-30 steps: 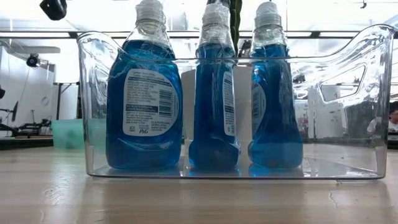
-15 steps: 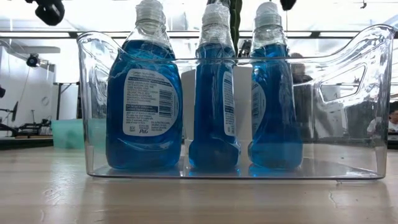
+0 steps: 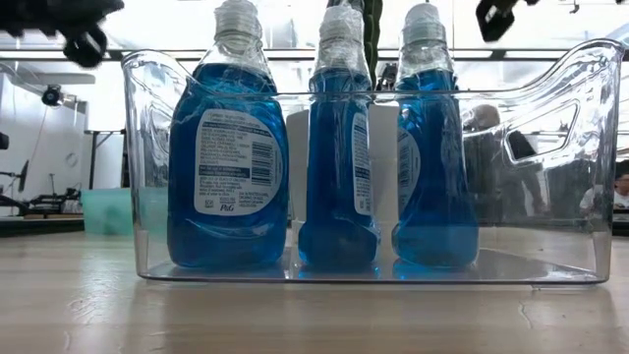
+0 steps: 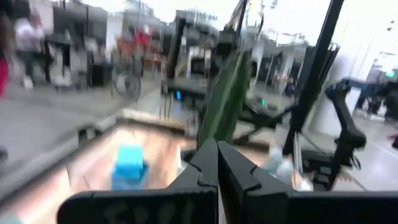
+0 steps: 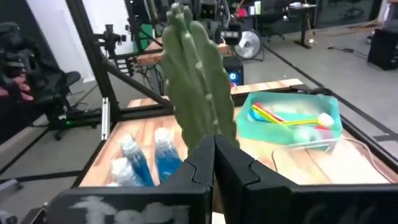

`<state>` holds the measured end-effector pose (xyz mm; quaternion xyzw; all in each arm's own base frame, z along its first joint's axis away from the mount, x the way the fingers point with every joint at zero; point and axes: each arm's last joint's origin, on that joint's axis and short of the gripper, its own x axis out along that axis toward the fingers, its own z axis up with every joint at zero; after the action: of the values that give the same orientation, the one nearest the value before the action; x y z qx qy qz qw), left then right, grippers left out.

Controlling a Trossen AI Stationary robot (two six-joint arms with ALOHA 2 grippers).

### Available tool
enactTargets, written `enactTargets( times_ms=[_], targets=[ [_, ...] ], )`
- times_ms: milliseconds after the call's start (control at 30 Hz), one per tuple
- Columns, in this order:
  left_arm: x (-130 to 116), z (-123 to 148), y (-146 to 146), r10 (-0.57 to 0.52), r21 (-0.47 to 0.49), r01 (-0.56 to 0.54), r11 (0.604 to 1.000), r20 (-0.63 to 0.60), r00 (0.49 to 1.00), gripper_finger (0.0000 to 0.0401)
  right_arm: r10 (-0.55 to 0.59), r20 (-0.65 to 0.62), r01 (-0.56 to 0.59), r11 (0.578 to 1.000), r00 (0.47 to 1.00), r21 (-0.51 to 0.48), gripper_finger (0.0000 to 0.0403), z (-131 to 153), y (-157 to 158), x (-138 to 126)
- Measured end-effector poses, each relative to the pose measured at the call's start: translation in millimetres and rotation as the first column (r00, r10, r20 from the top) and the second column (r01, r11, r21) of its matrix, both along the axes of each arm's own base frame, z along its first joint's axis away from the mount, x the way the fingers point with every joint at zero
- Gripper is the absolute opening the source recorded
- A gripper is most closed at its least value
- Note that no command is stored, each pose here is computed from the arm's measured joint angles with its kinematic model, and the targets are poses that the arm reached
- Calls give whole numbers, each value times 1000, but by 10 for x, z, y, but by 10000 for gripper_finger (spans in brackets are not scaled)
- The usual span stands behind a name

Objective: Pick & Place Kitchen Sink Supplies
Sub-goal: Return to Home Position

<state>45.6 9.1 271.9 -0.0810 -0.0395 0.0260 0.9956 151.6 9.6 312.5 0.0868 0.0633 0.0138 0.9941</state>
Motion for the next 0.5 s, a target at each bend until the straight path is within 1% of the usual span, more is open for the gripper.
enactTargets(
  times_ms=[67,133,200,267,333,400,433,500],
  targets=[
    [59,-103,17,-31,-23,31,999,-26,999,0,2,5,-2,1000,1000,1,8,-76,0,-46],
    [124,-140,41,-48,-14,48,999,-10,999,0,7,20,-7,1000,1000,2,8,-145,0,-81],
    [187,-241,61,-75,-43,75,996,-16,997,0,6,52,-6,1000,999,2,9,-196,-3,-122],
    [199,-305,65,-82,-47,82,996,-4,997,0,3,90,-3,1000,996,2,9,-249,-7,-152],
    [223,-319,76,-78,-36,79,996,41,996,0,3,135,-4,1000,991,5,9,-297,-9,-192],
    [257,-369,93,-71,-37,73,997,63,996,0,4,134,-4,1000,991,5,9,-388,-12,-234],
    [283,-426,106,-66,-49,69,996,53,996,0,0,141,-2,1000,990,9,9,-422,-14,-249],
    [318,-488,129,-44,-65,48,997,72,996,0,-25,134,22,1000,991,22,9,-522,-24,-283]
  ],
)
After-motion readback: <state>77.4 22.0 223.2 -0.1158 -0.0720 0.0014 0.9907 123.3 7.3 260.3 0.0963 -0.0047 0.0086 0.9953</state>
